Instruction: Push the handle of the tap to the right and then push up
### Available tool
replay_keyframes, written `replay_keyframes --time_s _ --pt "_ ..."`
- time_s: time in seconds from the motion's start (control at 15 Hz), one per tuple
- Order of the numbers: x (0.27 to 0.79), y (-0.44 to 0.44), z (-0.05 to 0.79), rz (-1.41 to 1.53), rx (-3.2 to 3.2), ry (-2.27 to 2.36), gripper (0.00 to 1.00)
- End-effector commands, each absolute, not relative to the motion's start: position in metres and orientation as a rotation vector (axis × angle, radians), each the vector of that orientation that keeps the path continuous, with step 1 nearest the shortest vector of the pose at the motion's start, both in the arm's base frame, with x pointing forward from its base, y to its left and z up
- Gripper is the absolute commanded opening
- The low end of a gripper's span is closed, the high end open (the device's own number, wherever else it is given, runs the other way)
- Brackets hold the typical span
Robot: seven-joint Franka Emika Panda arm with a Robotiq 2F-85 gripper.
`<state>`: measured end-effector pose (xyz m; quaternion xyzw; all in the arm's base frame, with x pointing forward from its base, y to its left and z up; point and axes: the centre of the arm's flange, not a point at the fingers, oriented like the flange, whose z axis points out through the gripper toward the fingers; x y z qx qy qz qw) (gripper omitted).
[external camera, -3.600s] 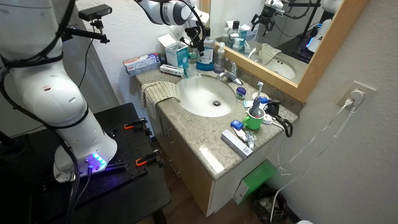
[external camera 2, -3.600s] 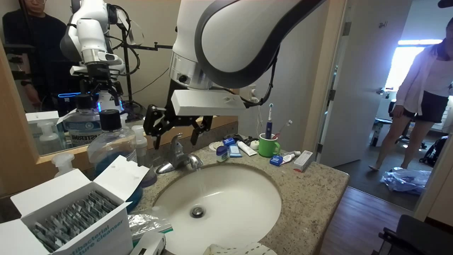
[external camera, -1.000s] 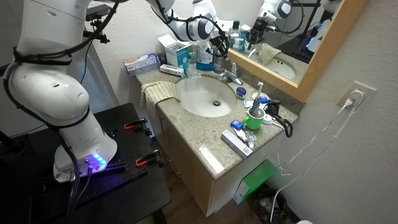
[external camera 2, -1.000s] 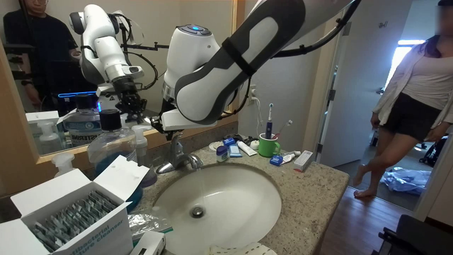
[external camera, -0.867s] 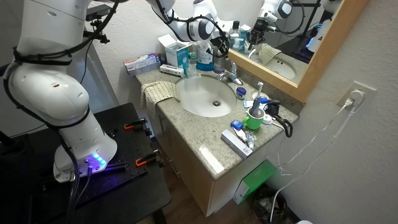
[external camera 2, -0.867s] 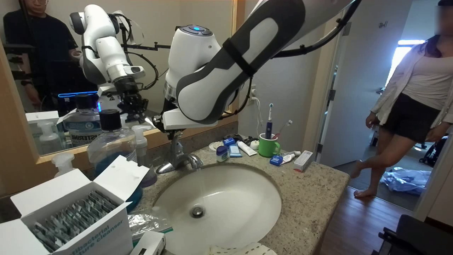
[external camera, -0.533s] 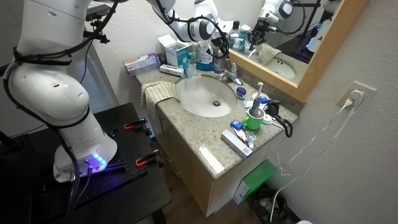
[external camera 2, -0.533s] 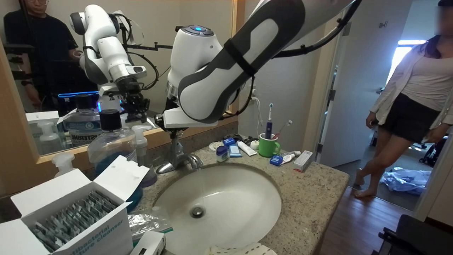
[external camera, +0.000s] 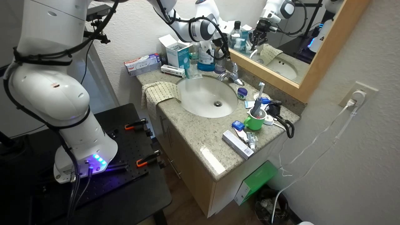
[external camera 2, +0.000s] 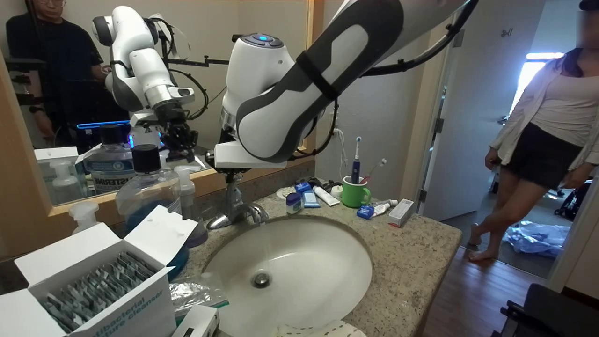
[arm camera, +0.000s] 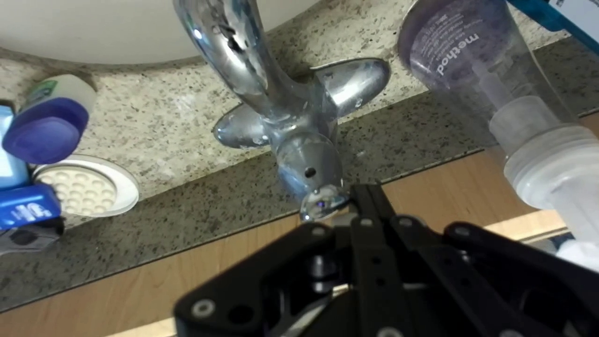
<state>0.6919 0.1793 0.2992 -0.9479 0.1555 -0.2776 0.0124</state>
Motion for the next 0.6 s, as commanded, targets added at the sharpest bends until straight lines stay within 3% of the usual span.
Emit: replay_keyframes --time_s 0.0,0.53 --pt "0.682 0.163 0.302 -0.847 -2.947 0.572 0.01" --pt "0.674 0.134 0.303 -0.826 -2.906 0.699 0.01"
